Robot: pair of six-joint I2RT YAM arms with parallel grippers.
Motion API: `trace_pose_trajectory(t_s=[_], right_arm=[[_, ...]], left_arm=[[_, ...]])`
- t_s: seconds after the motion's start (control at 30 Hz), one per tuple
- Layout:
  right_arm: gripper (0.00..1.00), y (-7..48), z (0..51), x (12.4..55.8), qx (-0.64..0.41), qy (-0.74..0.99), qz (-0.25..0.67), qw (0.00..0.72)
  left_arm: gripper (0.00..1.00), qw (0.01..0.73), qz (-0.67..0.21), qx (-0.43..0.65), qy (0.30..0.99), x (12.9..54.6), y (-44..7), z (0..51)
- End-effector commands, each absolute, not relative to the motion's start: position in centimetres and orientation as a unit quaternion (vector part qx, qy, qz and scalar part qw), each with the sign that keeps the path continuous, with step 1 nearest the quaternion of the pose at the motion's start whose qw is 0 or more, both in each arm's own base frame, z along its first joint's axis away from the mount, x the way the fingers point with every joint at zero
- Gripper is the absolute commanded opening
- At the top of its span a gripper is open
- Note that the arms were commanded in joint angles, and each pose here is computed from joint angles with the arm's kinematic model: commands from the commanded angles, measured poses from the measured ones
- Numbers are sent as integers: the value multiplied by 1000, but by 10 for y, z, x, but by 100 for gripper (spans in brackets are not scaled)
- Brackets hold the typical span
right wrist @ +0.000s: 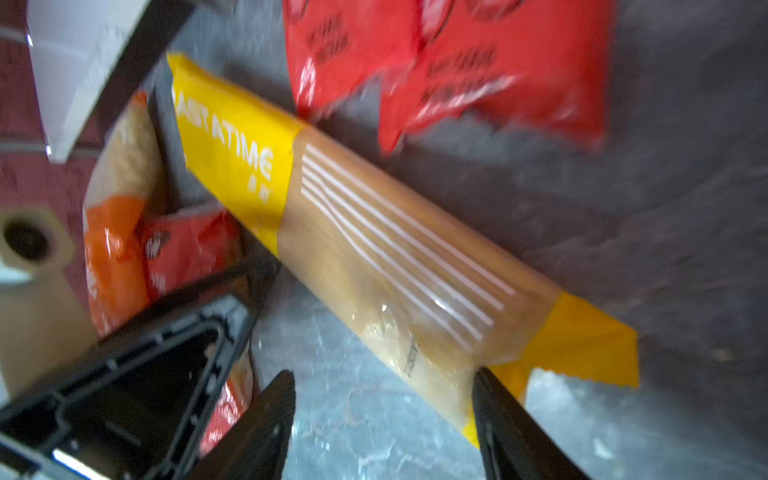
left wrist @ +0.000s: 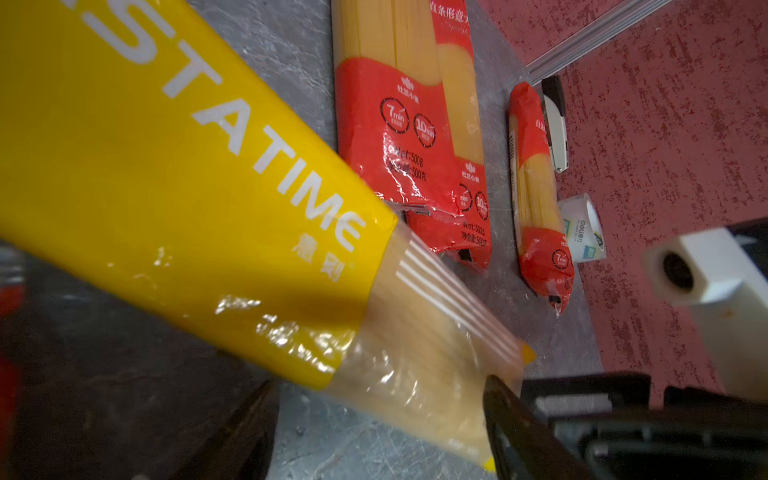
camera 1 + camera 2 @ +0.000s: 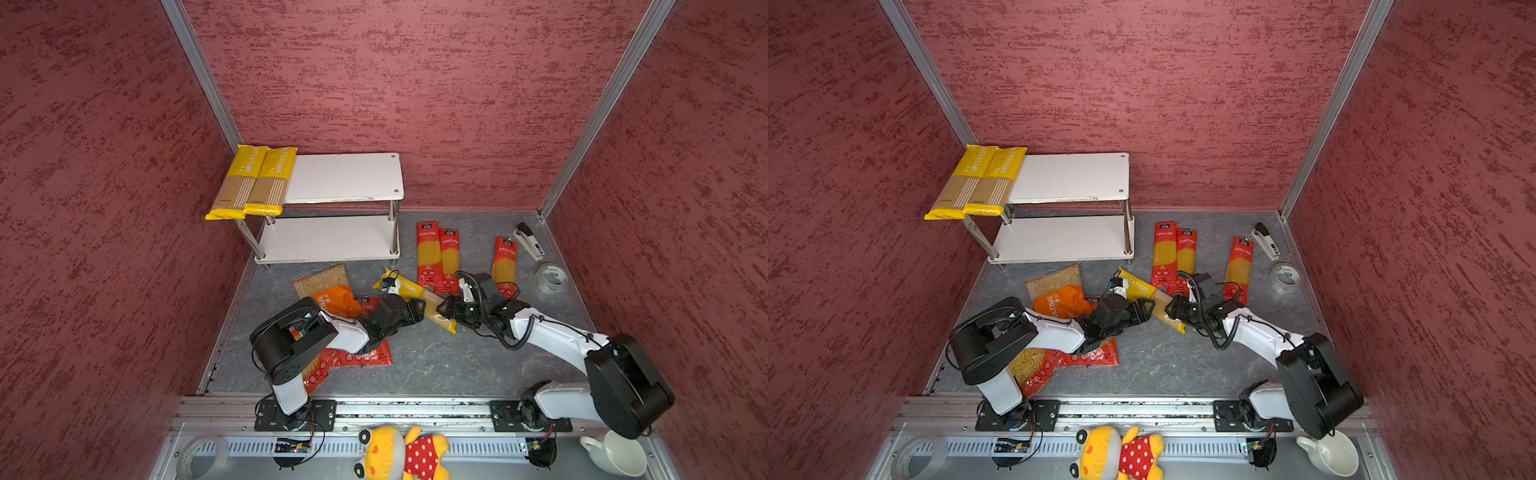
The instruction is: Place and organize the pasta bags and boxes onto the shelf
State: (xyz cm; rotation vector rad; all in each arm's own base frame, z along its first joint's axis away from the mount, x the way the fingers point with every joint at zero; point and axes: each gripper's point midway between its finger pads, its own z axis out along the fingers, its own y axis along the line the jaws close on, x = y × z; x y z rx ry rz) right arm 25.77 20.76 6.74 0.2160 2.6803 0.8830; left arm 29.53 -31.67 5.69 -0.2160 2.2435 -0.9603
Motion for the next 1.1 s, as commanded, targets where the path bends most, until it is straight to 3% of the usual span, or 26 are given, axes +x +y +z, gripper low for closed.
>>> trace_pose_trajectory(t_s=[0.0, 0.17, 0.5, 0.7, 1.07], right_arm=[[70, 200, 81, 251, 26, 948, 274, 158], [73, 181, 103, 286, -3, 945, 240, 223], [72, 215, 56, 330, -48, 940, 299, 156], [68, 235, 31, 313, -57, 931, 352, 77], [45, 251, 19, 267, -56, 896, 439, 25]], left_arm=[[77, 351, -365, -95, 857, 295, -307, 68], [77, 348, -335, -94, 871, 285, -302, 68], [76, 326, -316, -118, 883, 263, -299, 51], [73, 311, -350, -135, 873, 270, -302, 40], [43, 291, -395, -134, 861, 280, -311, 34]])
